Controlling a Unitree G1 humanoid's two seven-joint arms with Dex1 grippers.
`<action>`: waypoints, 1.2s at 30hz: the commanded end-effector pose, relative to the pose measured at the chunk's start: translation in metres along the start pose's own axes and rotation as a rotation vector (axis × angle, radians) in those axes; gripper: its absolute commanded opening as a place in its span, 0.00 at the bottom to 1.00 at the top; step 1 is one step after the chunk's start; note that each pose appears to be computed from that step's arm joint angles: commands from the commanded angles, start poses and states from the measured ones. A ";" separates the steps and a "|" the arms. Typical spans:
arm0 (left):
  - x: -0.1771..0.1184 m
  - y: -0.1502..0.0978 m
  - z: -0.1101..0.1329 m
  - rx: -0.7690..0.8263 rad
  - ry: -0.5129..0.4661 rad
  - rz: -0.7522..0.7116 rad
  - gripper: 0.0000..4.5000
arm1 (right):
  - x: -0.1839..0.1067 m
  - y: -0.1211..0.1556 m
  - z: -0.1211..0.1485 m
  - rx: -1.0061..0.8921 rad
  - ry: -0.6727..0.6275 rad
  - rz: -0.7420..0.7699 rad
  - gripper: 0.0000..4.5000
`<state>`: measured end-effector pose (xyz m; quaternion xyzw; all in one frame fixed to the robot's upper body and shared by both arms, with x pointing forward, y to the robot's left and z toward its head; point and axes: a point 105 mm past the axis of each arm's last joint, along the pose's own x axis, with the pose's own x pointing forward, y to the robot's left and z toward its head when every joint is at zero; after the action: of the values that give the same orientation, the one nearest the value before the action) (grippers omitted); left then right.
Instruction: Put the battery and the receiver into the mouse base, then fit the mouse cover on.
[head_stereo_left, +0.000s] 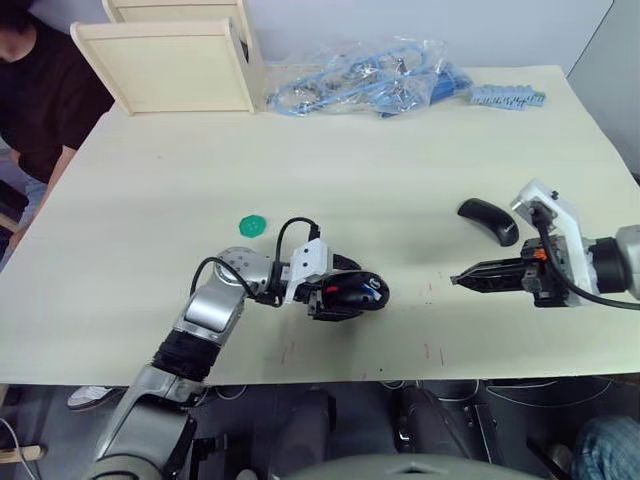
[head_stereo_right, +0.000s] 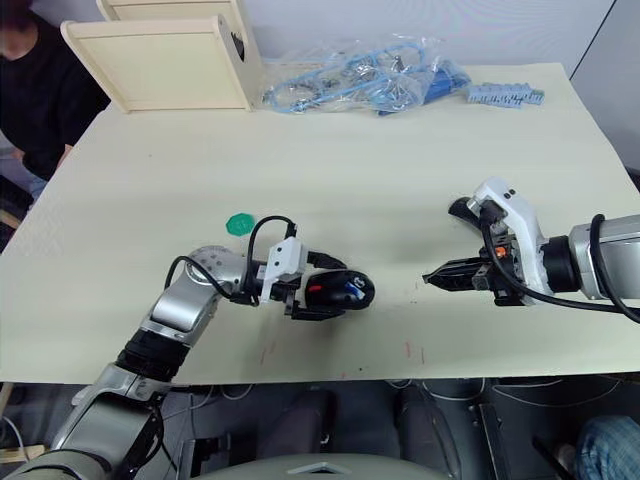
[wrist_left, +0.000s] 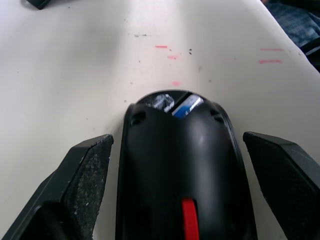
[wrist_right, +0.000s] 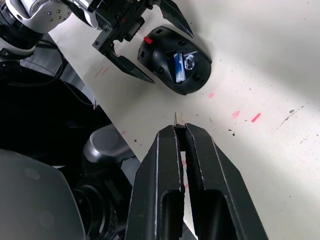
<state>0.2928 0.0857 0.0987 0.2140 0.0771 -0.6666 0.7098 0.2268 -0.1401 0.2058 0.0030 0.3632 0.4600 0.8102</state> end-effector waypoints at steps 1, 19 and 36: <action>0.003 0.001 0.013 0.048 -0.009 -0.009 0.99 | -0.001 0.005 0.006 -0.022 -0.027 0.009 0.00; 0.004 0.001 0.014 0.077 0.030 -0.022 0.99 | 0.002 0.007 0.007 -0.024 -0.035 0.018 0.00; 0.005 0.005 0.011 0.097 0.084 -0.027 0.99 | 0.005 0.009 0.008 -0.031 -0.040 0.025 0.00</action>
<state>0.2966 0.0803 0.1011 0.2631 0.0915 -0.6651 0.6929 0.2285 -0.1340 0.2030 0.0073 0.3585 0.4626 0.8108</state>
